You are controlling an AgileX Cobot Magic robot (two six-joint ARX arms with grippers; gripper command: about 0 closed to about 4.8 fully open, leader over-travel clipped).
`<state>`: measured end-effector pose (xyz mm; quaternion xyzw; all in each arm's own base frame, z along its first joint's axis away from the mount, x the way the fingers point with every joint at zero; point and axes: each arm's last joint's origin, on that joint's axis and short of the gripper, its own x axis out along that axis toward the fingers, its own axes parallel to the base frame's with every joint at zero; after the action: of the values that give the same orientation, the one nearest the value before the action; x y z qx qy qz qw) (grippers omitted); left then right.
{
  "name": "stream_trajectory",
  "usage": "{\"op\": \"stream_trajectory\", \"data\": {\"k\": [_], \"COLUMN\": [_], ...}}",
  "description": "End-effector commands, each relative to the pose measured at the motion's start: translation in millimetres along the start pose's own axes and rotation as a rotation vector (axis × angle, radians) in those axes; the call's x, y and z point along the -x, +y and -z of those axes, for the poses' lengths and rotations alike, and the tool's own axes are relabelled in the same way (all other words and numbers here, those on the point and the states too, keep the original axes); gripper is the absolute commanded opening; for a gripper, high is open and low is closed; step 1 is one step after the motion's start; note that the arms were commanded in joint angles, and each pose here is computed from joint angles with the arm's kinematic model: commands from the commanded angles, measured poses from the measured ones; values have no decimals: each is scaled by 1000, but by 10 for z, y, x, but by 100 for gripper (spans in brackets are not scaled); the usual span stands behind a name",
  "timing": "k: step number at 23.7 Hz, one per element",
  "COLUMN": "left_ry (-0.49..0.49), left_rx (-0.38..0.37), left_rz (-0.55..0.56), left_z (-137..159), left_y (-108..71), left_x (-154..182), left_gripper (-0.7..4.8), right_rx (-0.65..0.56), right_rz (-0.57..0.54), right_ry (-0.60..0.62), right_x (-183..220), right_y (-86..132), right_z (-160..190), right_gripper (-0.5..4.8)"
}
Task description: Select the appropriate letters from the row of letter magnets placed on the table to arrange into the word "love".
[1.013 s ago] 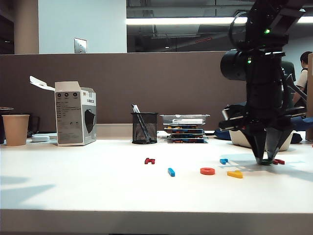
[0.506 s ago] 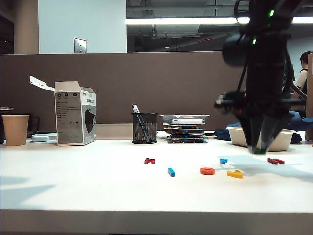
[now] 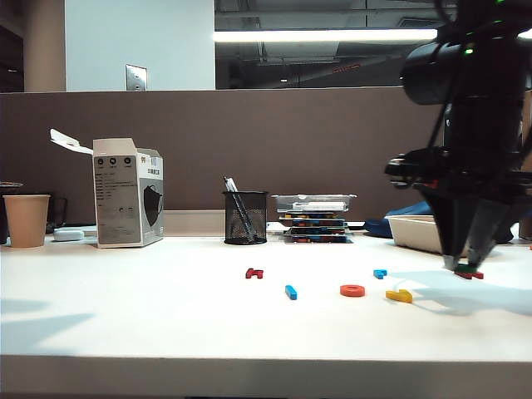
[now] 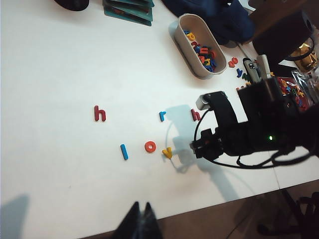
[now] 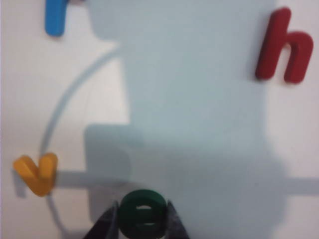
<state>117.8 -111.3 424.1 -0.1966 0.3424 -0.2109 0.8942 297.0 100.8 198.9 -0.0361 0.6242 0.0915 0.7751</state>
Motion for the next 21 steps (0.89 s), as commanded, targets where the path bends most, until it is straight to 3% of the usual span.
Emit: {"op": "stream_trajectory", "data": {"k": [1,21], "left_ry": [-14,-14], "left_rx": [-4,-4], "left_rz": [9,9], "left_z": [-13,-13], "left_y": [-9,-9], "left_x": [17,18], "left_gripper": [-5,-5], "right_rx": [-19,-97], "right_rz": [-14,-26], "right_ry": [-70,-114], "right_x": [2,-199], "right_y": [-4,-17], "right_z": [32,101], "right_gripper": [81,81]}}
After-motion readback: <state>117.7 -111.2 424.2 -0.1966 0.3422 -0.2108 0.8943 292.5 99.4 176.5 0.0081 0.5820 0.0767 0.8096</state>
